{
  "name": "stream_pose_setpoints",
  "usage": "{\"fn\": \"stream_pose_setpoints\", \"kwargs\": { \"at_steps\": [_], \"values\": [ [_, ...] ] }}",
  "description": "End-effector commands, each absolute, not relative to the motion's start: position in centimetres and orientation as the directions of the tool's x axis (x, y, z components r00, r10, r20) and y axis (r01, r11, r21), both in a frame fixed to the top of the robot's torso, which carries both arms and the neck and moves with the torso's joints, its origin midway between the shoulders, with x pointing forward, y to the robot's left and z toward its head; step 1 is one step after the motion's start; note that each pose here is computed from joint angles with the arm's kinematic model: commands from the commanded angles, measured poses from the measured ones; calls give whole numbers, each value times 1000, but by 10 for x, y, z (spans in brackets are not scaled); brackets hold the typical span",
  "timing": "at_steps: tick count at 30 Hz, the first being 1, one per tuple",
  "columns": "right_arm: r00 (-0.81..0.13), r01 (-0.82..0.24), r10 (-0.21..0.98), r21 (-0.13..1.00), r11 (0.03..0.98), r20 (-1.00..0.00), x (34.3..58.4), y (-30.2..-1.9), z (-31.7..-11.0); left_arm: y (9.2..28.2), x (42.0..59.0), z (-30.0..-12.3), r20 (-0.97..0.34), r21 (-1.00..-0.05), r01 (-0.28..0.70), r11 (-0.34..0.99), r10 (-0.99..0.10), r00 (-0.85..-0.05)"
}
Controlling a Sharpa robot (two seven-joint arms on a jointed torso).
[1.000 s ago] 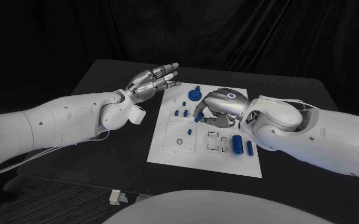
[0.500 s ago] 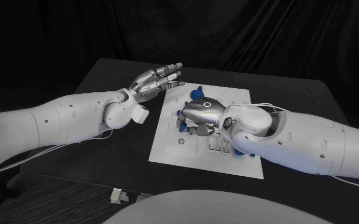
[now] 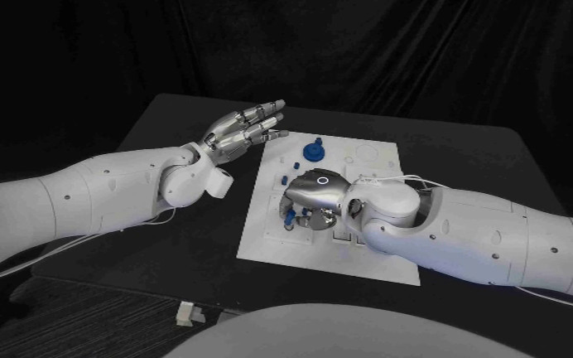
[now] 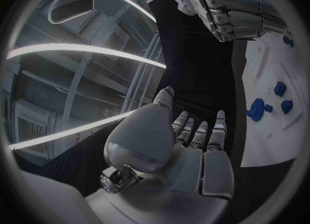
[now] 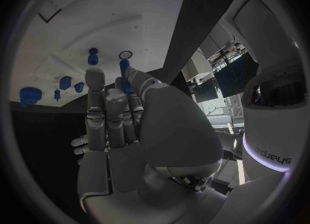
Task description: Assemble the parts on the task board
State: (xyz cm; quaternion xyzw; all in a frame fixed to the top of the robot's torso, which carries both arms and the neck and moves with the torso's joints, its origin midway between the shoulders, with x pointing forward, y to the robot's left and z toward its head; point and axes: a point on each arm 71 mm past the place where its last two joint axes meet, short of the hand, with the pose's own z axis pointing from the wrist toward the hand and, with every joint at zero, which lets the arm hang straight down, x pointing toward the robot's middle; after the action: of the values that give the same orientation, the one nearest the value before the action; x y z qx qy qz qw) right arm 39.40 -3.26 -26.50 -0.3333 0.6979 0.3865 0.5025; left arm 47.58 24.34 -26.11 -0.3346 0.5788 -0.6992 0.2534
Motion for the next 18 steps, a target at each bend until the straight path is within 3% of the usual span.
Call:
{"fn": "stream_pose_setpoints", "kwargs": {
  "at_steps": [1,18],
  "values": [
    [-268,-849,-94,189,494,-959,393,-34,-270,243,476,-260,185,-975,-26,-221,-739,-648],
    [-209,-869,-128,124,479,-970,389,-35,-282,235,470,-261,202,-971,-41,-234,-721,-663]
  ]
}}
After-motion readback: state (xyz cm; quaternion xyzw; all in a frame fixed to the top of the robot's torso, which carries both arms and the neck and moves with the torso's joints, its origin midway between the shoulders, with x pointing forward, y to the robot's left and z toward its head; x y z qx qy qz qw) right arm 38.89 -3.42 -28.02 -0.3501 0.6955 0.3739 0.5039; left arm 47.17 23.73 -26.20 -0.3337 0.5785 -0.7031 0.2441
